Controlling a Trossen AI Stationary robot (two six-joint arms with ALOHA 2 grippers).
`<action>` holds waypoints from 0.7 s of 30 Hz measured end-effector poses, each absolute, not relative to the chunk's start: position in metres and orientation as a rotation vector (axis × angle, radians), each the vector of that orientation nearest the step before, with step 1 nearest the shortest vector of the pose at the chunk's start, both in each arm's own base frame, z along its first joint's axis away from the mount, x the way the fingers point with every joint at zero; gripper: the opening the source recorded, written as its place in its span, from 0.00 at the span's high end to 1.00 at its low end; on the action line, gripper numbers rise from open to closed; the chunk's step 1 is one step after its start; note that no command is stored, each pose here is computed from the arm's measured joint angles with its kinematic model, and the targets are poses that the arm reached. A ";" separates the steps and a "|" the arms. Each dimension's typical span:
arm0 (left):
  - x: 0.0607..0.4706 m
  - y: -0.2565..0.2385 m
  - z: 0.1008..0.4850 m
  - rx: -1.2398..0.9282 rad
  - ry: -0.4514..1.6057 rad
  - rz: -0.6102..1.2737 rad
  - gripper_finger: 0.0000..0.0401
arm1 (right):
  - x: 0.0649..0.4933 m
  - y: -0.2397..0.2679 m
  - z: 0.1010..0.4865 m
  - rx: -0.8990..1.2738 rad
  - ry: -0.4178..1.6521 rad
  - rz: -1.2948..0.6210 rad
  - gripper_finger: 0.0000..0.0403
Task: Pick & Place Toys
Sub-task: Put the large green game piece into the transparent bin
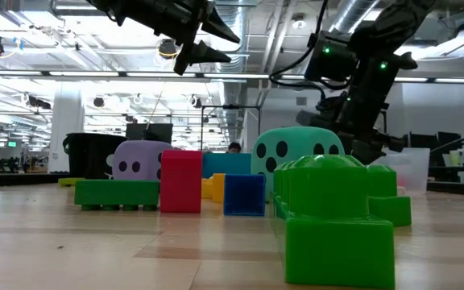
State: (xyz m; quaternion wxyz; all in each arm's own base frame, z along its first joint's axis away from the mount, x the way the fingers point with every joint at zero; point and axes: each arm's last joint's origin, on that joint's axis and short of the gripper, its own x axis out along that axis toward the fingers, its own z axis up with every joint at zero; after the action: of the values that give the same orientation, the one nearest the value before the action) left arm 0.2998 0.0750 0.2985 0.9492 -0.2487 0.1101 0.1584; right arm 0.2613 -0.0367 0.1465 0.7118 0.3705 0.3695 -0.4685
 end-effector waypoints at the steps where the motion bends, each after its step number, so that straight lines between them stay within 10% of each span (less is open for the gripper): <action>1: 0.300 0.075 0.299 -0.506 0.224 0.322 0.49 | 0.261 -0.039 0.146 0.826 0.817 -1.045 0.36; 21: 0.300 0.075 0.299 -0.507 0.224 0.319 0.49 | 0.252 -0.074 0.146 0.899 0.753 -1.204 0.37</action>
State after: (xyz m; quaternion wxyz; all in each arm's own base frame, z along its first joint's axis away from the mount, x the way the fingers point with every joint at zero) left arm 0.2999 0.0749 0.2986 0.9493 -0.2491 0.1103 0.1567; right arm 0.2523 -0.0735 0.1455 0.6671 0.3982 0.3339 -0.5338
